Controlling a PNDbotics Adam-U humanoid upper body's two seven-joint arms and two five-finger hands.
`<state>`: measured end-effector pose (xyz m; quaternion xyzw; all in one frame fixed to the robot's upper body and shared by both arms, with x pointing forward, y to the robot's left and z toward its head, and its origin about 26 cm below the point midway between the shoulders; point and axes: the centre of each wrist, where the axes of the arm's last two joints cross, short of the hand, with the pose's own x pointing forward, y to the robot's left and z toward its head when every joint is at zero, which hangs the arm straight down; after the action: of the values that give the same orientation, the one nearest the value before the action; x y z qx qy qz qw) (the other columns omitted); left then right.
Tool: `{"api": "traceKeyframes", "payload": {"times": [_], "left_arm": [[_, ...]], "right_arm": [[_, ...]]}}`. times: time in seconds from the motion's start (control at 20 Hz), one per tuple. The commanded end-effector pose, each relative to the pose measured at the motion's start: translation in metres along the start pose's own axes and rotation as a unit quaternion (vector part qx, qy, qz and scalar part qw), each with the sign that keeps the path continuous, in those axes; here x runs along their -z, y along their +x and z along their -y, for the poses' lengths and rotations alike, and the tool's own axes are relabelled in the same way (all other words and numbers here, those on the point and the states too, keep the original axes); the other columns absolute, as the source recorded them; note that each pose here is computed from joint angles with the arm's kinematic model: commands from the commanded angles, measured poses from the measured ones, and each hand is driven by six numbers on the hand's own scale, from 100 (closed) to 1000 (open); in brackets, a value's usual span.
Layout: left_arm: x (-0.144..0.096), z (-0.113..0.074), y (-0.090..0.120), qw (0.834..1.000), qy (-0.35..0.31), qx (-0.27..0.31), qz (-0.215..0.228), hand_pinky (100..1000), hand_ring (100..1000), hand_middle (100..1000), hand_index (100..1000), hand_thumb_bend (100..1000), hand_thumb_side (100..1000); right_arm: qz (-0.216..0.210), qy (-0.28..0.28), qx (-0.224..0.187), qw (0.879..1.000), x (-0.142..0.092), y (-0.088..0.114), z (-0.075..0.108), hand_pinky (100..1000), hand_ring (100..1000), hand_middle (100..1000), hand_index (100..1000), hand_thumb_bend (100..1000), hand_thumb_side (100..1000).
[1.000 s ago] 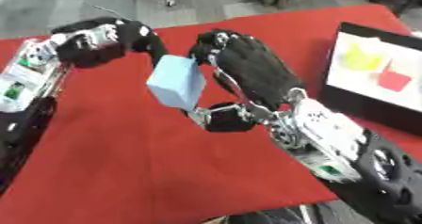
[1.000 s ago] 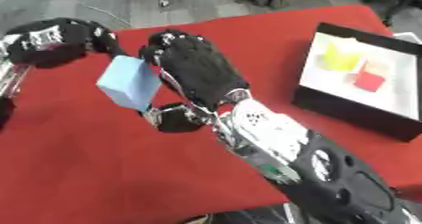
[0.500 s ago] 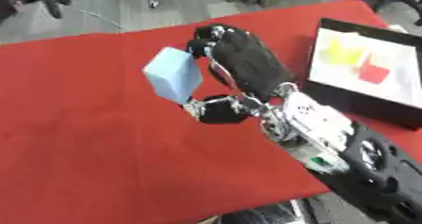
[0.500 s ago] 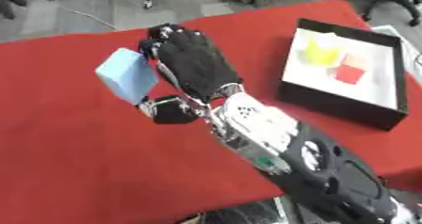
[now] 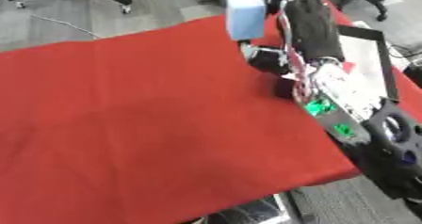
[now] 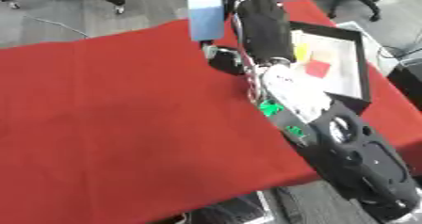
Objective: Pick up the objects with one hand, pass them to the other hand, and then place them into the box on the other side of the table.
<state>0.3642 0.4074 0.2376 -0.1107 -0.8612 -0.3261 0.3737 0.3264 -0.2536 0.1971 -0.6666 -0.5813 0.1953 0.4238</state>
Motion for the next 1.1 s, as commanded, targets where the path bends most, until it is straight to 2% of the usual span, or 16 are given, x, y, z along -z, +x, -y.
{"api": "traceKeyframes", "payload": {"times": [0.05,0.1,0.2,0.25,0.3,0.4,0.55,0.6,0.7,0.8,0.9,1.0,1.1], "left_arm": [[-0.014,-0.008,0.027,0.999,0.031,0.038,0.014,826,577,549,726,100,796],[-0.020,-0.005,0.028,0.998,0.043,0.038,0.012,827,576,548,725,100,795],[-0.029,0.002,0.027,0.997,0.066,0.029,0.008,830,576,548,724,104,794],[-0.031,0.006,0.027,0.997,0.074,0.024,0.008,830,576,547,724,111,796],[-0.033,0.010,0.027,0.997,0.079,0.019,0.007,832,576,548,725,116,796],[-0.037,0.017,0.028,0.996,0.089,0.012,0.004,833,577,548,726,120,799],[-0.041,0.023,0.030,0.995,0.096,0.009,-0.003,833,576,547,725,124,800],[-0.043,0.024,0.030,0.995,0.101,0.007,-0.007,835,575,546,724,134,804],[-0.047,0.027,0.030,0.994,0.108,0.004,-0.015,836,575,546,724,136,807],[-0.049,0.030,0.029,0.993,0.112,0.001,-0.021,836,575,545,723,139,807],[-0.050,0.032,0.027,0.993,0.117,-0.001,-0.024,837,577,547,724,138,803],[-0.052,0.035,0.026,0.992,0.127,0.002,-0.027,837,578,548,725,136,802],[-0.055,0.037,0.023,0.990,0.138,0.012,-0.034,837,580,549,724,133,805]], "right_arm": [[-0.150,-0.015,-0.061,0.987,0.043,-0.065,-0.025,322,675,512,503,488,338],[-0.192,0.011,-0.076,0.978,0.051,-0.089,-0.040,374,724,573,645,556,383],[-0.265,0.083,-0.091,0.956,0.058,-0.130,-0.064,514,784,671,815,635,424],[-0.294,0.112,-0.096,0.944,0.060,-0.147,-0.072,580,802,709,875,743,499],[-0.316,0.133,-0.101,0.934,0.061,-0.161,-0.077,640,814,735,919,810,534],[-0.341,0.139,-0.118,0.922,0.064,-0.181,-0.077,623,812,738,939,832,539],[-0.342,0.113,-0.137,0.922,0.067,-0.190,-0.070,603,810,733,940,835,542],[-0.332,0.088,-0.144,0.928,0.070,-0.189,-0.061,541,806,718,941,827,564],[-0.295,0.032,-0.155,0.942,0.072,-0.178,-0.044,541,812,728,944,815,580],[-0.235,-0.025,-0.154,0.959,0.069,-0.150,-0.024,551,813,732,947,797,595],[-0.174,-0.072,-0.148,0.971,0.060,-0.118,-0.003,588,826,751,950,754,578],[-0.109,-0.112,-0.137,0.978,0.045,-0.085,0.019,606,830,759,944,678,527],[-0.055,-0.151,-0.130,0.978,0.028,-0.059,0.042,609,827,761,941,613,495]]}}
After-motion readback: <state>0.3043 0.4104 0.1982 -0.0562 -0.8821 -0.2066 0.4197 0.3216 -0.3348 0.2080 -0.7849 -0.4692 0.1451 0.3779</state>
